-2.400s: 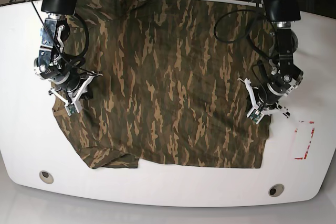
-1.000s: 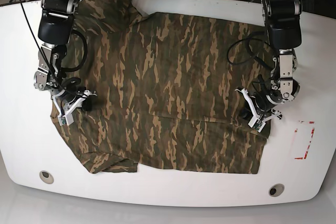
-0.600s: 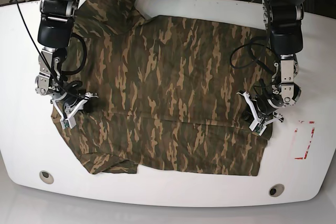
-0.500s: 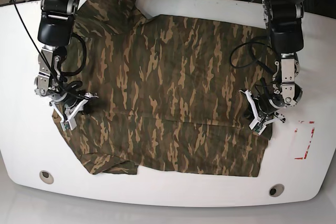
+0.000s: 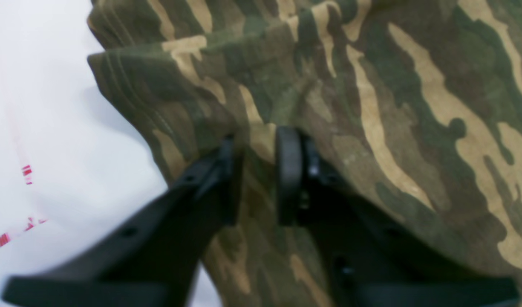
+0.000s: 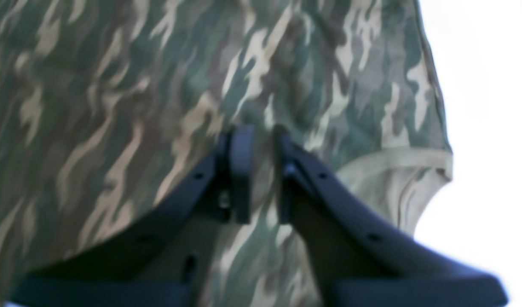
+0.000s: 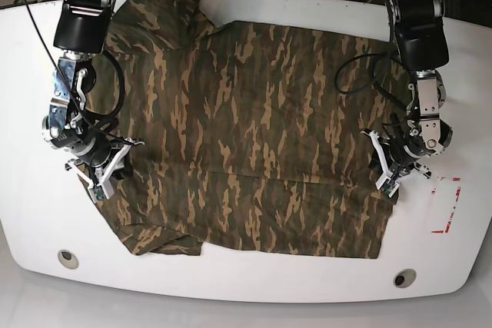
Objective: Layout the t-shirt on the table in an organized manner, then fold the t-shirt properly
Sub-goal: 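Release the shirt and move both grippers to the shirt's hem corners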
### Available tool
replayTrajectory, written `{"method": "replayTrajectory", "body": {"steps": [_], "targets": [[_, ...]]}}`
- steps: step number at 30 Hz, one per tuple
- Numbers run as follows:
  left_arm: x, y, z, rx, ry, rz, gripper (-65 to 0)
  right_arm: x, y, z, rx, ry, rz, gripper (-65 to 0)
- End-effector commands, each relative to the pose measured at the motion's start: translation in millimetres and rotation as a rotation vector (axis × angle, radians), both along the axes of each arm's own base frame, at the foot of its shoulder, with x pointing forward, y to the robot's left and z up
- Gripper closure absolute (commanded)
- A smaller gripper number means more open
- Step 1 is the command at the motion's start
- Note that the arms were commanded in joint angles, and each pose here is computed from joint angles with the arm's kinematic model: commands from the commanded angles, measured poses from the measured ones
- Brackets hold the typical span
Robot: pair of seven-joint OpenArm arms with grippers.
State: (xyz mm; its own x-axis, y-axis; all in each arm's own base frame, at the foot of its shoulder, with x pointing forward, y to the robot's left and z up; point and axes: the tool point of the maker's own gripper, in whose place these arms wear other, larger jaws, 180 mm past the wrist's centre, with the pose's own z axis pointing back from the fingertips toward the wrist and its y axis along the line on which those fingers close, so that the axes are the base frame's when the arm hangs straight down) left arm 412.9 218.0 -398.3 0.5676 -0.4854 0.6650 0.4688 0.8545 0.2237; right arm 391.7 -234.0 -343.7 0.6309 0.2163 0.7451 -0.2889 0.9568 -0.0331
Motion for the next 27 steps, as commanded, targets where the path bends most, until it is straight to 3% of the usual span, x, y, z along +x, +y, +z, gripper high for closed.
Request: {"method": "replayTrajectory", "body": {"steps": [1,4,7,13,21,27], "targets": [[7.4,8.4,18.4,0.005,-0.055,0.013,-26.6,-5.9,-7.1,28.5,-0.018,-0.077,-0.043,-19.5],[1.5,8.6,17.7,0.013,-0.058,0.011,-39.8,-22.5,-11.3,37.0,-0.014,-0.100,-0.091,-26.2],[-5.2,8.1,18.6,0.025,-0.067,0.004,-46.7,-40.9,-15.0,41.3,-0.018,-0.109,-0.130,-32.1],[-21.3,10.9,35.2,0.054,-0.130,0.007,-45.5,-79.9,-16.7,38.1,-0.023,-0.086,-0.189,-38.9],[-41.9,20.5,75.8,0.066,-0.264,0.079,-45.5,-129.9,-25.8,12.8,0.002,-0.006,-0.286,-39.3],[-67.3,24.4,86.1,0.116,-0.287,0.076,-45.4,-163.0,-38.0,-5.5,-0.005,0.066,-0.336,-39.3]]}}
